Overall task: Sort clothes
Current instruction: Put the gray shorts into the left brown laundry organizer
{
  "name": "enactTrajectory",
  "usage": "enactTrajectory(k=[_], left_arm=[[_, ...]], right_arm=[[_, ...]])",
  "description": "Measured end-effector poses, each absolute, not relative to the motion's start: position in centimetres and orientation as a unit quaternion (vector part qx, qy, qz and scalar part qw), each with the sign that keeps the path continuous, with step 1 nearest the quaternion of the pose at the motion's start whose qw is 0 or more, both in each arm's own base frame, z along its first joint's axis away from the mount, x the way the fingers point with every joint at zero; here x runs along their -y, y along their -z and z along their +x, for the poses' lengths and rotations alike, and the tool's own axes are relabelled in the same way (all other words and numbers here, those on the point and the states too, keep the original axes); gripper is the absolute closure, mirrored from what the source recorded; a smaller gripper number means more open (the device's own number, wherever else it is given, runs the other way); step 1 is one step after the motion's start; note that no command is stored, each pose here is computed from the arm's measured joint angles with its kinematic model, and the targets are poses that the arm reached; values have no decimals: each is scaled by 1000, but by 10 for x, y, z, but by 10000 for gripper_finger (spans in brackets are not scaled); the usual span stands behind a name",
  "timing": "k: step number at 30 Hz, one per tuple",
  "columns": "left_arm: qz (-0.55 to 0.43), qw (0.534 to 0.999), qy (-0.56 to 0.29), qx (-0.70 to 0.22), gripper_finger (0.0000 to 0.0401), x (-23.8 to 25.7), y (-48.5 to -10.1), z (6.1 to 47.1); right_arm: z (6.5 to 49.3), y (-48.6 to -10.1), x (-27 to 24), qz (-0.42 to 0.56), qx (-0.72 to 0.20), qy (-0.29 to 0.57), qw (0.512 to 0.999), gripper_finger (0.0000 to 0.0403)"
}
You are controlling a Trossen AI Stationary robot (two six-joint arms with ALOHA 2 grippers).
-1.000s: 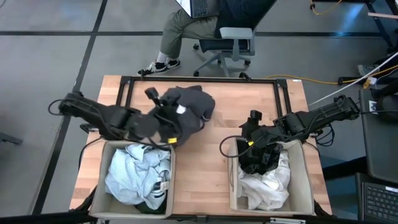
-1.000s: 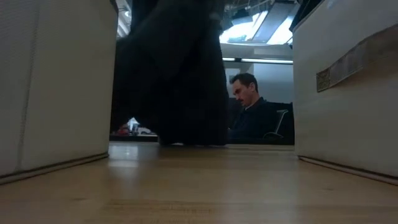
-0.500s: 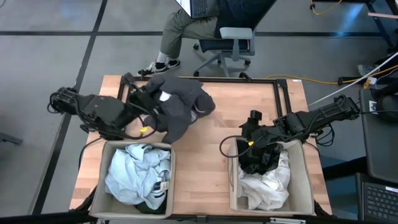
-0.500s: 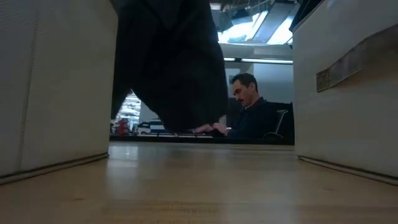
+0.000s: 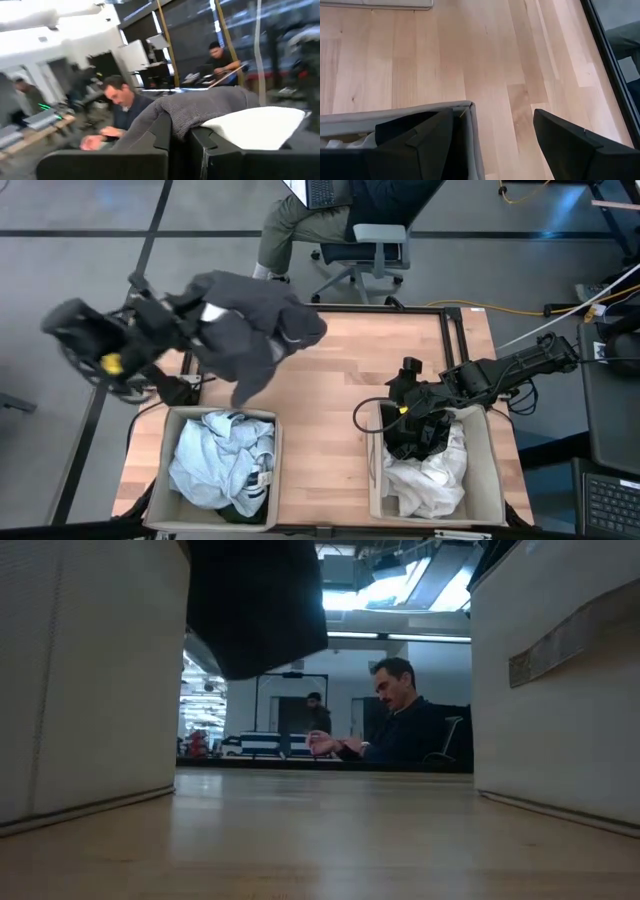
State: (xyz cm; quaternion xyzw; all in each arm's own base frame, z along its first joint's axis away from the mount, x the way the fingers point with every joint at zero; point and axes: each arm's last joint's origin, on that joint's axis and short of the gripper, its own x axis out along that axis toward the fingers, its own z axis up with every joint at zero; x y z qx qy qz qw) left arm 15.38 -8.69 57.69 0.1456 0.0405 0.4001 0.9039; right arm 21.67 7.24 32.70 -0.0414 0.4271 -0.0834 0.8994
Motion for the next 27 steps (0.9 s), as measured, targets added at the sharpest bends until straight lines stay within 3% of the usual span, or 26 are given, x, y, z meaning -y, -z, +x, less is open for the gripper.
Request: enactTrajectory(k=[16, 27], left_arm=[[15, 976, -217, 2, 380, 124, -610, 91], [-53, 993, -104, 12, 381, 144, -642, 61]], right_arm=[[217, -327, -72, -33, -424, 92, 900, 125], [217, -328, -71, -29, -417, 111, 902, 125]])
